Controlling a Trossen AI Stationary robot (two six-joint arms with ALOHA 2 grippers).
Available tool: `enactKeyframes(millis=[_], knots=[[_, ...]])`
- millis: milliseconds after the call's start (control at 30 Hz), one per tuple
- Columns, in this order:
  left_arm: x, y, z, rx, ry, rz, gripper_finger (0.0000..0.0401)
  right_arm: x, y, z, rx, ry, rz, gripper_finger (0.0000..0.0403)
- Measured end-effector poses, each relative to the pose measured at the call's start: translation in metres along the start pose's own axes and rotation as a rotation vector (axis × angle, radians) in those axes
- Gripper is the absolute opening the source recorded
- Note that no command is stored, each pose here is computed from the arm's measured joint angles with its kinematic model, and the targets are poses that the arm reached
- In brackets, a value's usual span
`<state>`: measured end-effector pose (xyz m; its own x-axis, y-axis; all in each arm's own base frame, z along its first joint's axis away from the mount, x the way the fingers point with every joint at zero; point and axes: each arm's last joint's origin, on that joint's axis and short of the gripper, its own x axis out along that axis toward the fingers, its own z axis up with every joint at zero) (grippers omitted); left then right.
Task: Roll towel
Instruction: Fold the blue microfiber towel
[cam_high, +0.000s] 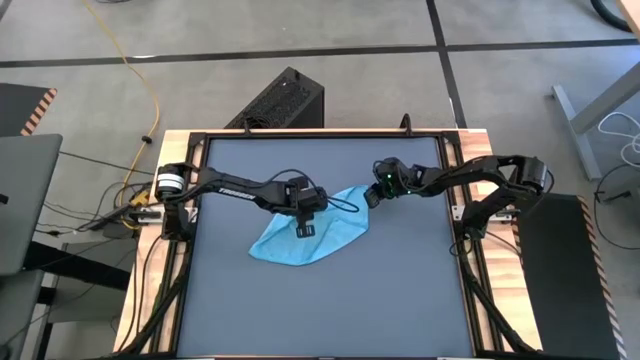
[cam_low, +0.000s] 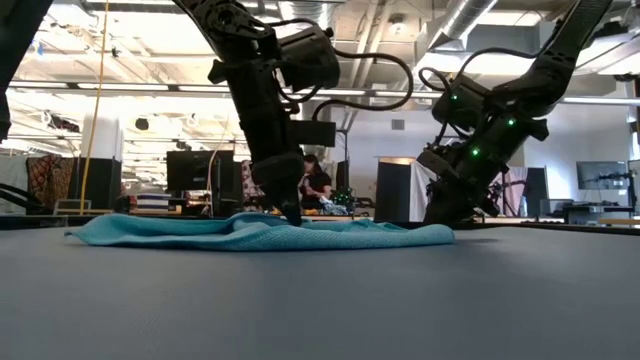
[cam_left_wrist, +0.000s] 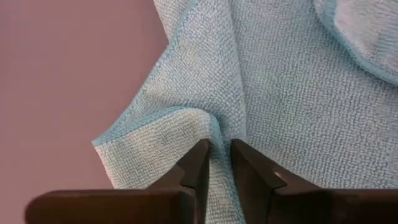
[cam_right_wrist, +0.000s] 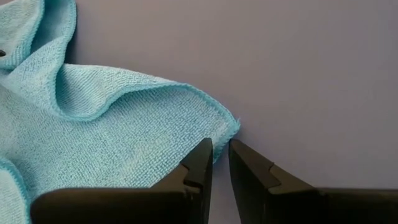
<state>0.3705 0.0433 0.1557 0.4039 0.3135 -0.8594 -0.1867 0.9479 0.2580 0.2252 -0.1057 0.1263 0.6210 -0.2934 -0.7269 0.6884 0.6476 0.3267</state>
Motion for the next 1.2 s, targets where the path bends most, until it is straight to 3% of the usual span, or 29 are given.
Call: enactKeyframes(millis=[167, 467, 633, 800, 1200], knots=[[-0.0001, 0.0007, -0.0006, -0.010, 0.006, 0.023, 0.0005, 0.0000, 0.0000, 0.0000, 0.000, 0.000, 0.000, 0.0082], [-0.0001, 0.0004, -0.0011, -0.022, 0.011, 0.014, 0.0001, 0.0000, 0.0000, 0.0000, 0.000, 0.000, 0.000, 0.0082], [0.0003, -0.0005, -0.0007, 0.001, 0.006, -0.079, 0.0015, 0.0000, 0.0001, 0.0001, 0.000, 0.000, 0.000, 0.0082], [0.0014, 0.0010, -0.0026, -0.006, 0.025, -0.072, 0.0026, 0.0000, 0.0002, 0.0003, 0.000, -0.001, 0.000, 0.0082], [0.0017, 0.0016, -0.0051, 0.003, 0.050, -0.053, 0.0001, 0.0000, 0.0002, 0.0003, 0.000, -0.001, 0.001, 0.0082]])
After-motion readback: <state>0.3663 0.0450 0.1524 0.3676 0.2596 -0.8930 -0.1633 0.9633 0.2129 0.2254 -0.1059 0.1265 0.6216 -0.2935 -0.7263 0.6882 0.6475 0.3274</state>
